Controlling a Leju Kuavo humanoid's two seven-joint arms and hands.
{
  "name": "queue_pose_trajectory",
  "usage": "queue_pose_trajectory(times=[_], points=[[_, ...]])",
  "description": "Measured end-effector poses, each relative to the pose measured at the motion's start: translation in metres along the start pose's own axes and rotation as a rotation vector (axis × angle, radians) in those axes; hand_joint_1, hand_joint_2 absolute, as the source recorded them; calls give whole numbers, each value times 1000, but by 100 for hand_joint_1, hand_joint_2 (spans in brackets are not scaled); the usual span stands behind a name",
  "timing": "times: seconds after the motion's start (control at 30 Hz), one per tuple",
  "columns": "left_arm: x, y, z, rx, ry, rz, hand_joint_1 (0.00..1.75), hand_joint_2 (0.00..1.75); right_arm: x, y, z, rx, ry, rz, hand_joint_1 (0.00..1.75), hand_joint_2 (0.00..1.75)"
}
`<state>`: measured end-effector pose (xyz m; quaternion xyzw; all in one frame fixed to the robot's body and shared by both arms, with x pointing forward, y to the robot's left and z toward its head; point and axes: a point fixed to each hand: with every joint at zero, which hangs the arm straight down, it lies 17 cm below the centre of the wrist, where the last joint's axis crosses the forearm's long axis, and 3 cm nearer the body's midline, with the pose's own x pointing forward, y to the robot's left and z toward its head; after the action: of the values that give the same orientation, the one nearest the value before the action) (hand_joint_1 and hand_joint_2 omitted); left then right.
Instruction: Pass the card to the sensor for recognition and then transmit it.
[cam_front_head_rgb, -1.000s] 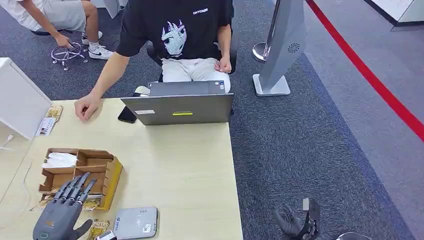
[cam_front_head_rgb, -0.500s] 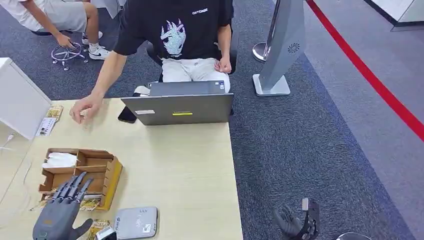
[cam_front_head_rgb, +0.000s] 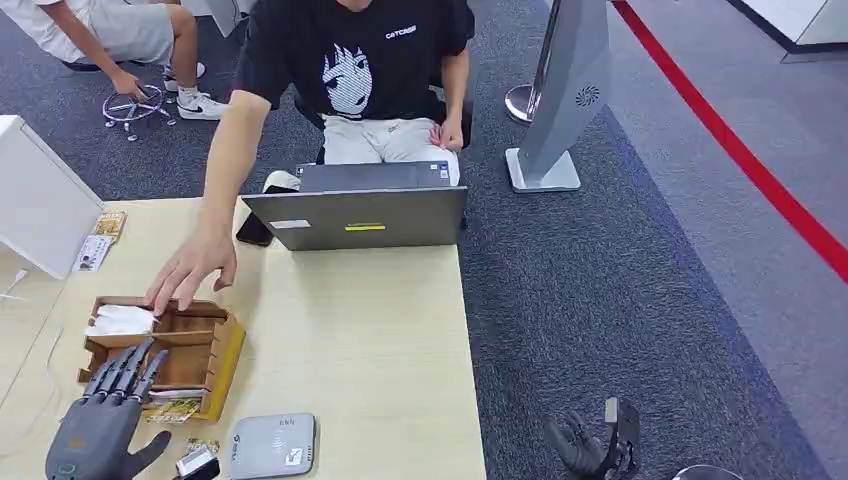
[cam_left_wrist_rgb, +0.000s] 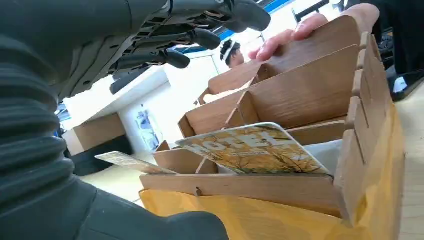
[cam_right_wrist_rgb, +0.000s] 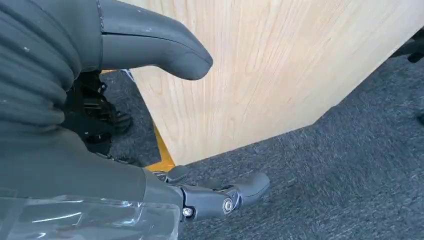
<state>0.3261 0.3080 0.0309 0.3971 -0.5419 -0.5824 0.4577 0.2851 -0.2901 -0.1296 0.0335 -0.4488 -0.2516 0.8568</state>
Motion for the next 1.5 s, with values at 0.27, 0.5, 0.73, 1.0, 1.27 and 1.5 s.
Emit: queue_pose_trajectory(times=[0.27,0.5,0.73,1.0,1.27,1.5], points=[[1,-2,0,-10,0,15,175,175,0,0,0,1,0,1,0,175],[0,-5,2,-25,4,26,175,175,0,0,0,1,0,1,0,175],[-1,-7,2,-34,7,29,175,175,0,1,0,2,1,1,0,175],[-2,34,-14,111,-5,35,175,175,-1,0,0,-3,1,3,0,175],[-17,139,-46,356,-35,0,175,175,-2,-1,0,-9,3,5,0,175],[-27,179,-57,439,-30,-44,175,175,-5,0,0,-7,8,10,0,175]])
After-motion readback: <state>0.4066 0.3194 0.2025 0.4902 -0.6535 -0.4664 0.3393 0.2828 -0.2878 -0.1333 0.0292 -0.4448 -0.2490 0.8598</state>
